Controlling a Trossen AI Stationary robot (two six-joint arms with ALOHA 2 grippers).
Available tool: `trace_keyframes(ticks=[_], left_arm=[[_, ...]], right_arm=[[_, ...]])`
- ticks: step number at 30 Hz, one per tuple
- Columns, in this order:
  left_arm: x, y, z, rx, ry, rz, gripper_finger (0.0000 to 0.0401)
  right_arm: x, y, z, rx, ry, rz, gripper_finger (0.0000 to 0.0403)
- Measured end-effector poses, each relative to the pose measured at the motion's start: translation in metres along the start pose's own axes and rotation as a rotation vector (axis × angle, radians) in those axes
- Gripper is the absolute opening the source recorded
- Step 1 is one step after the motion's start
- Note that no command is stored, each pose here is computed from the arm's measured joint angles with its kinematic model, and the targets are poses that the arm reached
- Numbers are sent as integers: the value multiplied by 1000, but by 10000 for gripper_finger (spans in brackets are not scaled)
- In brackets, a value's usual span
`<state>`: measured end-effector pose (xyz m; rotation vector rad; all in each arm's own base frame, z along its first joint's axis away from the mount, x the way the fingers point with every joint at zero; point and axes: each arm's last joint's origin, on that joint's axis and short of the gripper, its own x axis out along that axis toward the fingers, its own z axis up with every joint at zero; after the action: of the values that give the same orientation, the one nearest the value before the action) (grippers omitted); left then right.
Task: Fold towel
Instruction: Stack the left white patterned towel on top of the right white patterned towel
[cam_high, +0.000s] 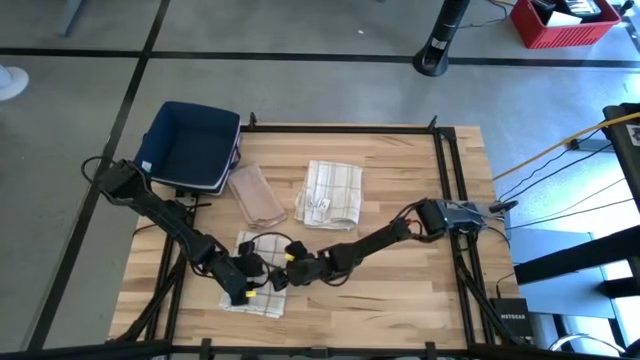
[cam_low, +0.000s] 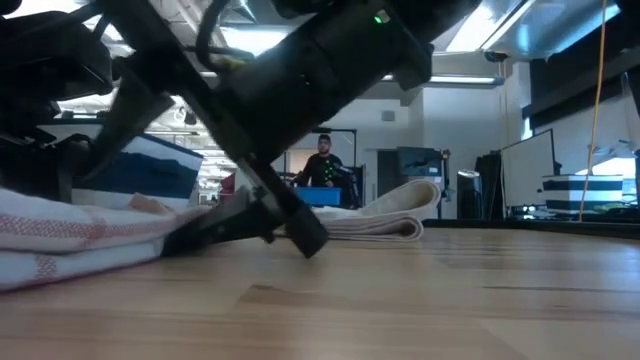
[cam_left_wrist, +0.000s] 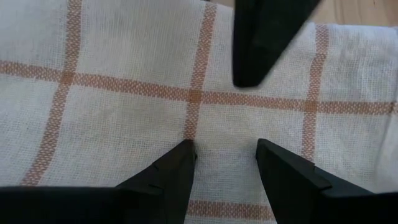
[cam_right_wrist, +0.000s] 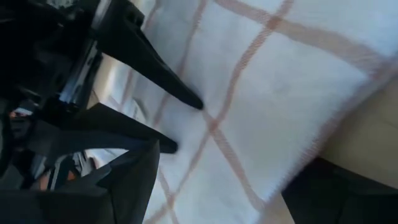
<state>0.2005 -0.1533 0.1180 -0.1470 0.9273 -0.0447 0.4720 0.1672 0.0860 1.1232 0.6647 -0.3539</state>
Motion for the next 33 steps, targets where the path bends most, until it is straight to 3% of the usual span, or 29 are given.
trace_keyframes(ticks=[9,20,27,33], left_arm=[[0,0,0,20,-2,2,170],[1,-1,2,32,-35,3,170],[1,-2,4,37,-52,-11,170],[-5,-11,15,39,27,-50,170]], right_arm=[[8,3,1,5,-124,49,284],[8,2,2,-25,-184,38,111],[9,-1,2,-153,-195,2,25],[-9,3,3,-281,-164,-111,22]])
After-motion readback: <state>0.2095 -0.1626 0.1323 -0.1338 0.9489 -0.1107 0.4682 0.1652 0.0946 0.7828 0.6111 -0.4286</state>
